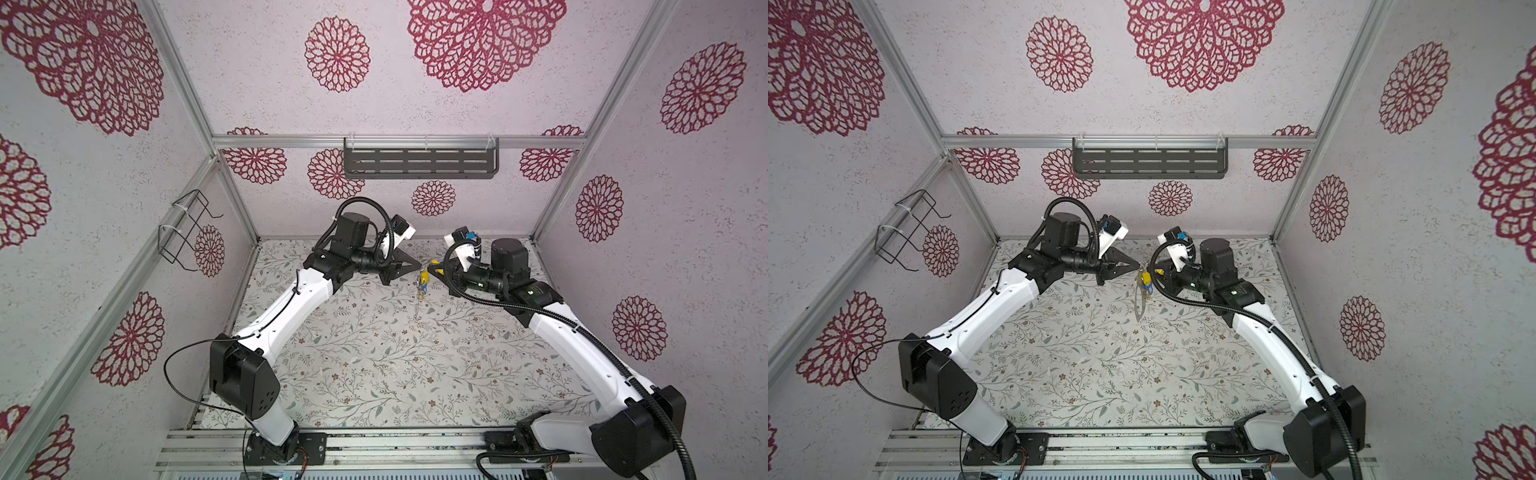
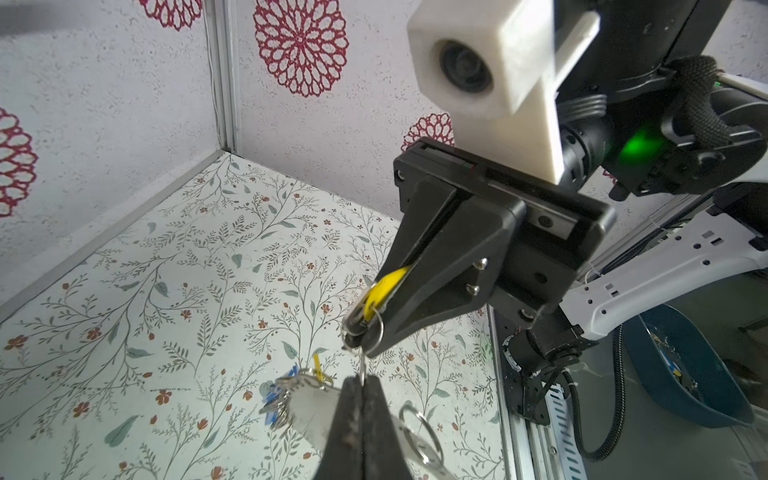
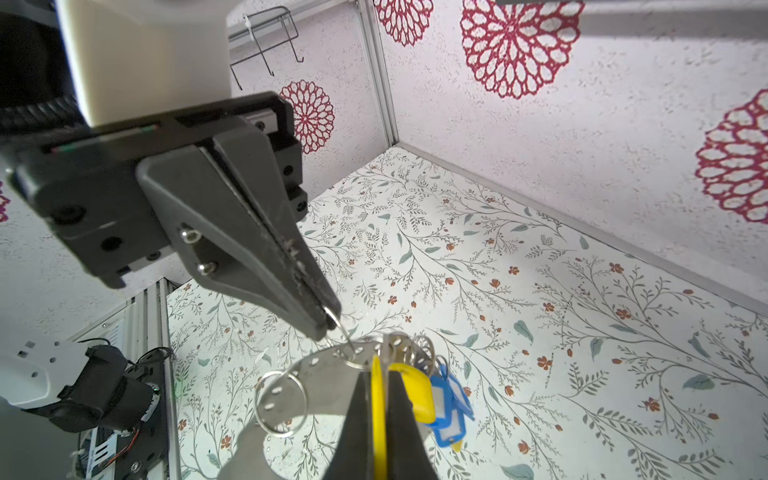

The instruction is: Remove the keys from the keyring

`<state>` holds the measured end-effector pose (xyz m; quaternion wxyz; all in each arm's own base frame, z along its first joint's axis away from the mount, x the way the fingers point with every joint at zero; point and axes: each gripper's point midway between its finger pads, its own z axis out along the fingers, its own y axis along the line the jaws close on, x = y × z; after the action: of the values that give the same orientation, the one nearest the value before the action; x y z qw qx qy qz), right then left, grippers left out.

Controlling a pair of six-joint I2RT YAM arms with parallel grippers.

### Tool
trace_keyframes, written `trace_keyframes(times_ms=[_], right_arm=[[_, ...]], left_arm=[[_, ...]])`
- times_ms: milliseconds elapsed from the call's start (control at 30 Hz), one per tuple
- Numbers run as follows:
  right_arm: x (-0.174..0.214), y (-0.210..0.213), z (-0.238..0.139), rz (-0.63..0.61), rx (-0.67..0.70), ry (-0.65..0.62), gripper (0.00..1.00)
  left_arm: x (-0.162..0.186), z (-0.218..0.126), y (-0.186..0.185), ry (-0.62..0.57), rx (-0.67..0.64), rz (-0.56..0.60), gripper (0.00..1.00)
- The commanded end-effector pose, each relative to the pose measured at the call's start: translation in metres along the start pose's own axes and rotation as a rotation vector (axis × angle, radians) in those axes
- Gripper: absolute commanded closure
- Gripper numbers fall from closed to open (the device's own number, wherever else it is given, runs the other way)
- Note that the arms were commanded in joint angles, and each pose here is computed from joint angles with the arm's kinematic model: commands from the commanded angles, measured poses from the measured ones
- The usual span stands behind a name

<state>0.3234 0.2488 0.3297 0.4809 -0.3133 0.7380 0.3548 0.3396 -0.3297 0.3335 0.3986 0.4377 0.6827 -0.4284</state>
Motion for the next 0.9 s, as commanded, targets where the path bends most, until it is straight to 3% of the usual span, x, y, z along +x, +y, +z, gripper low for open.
trace_keyframes(times_ms=[0,100,600,867], right_arm=[[-0.03,-0.002,-0.018,-0.068,0.059,-0.104,0.95],[-0.03,-0.001,-0.019,-0.068,0.055,-0.108,1.0],[-0.046,0.017,-0.02,-0.05,-0.016,-0.109,1.0],[-0.032,0.017,-0.011,-0.021,-0.034,-0.091,1.0]], left_arm=[[-0.023,-0.02,-0.027,-0.042,0.045,0.049,1.0],[-0.023,-0.022,-0.03,-0.034,0.052,0.036,1.0],[-0.027,-0.021,-0.034,-0.068,0.054,0.021,1.0],[-0.049,-0.021,-0.028,-0.259,0.042,-0.039,1.0]])
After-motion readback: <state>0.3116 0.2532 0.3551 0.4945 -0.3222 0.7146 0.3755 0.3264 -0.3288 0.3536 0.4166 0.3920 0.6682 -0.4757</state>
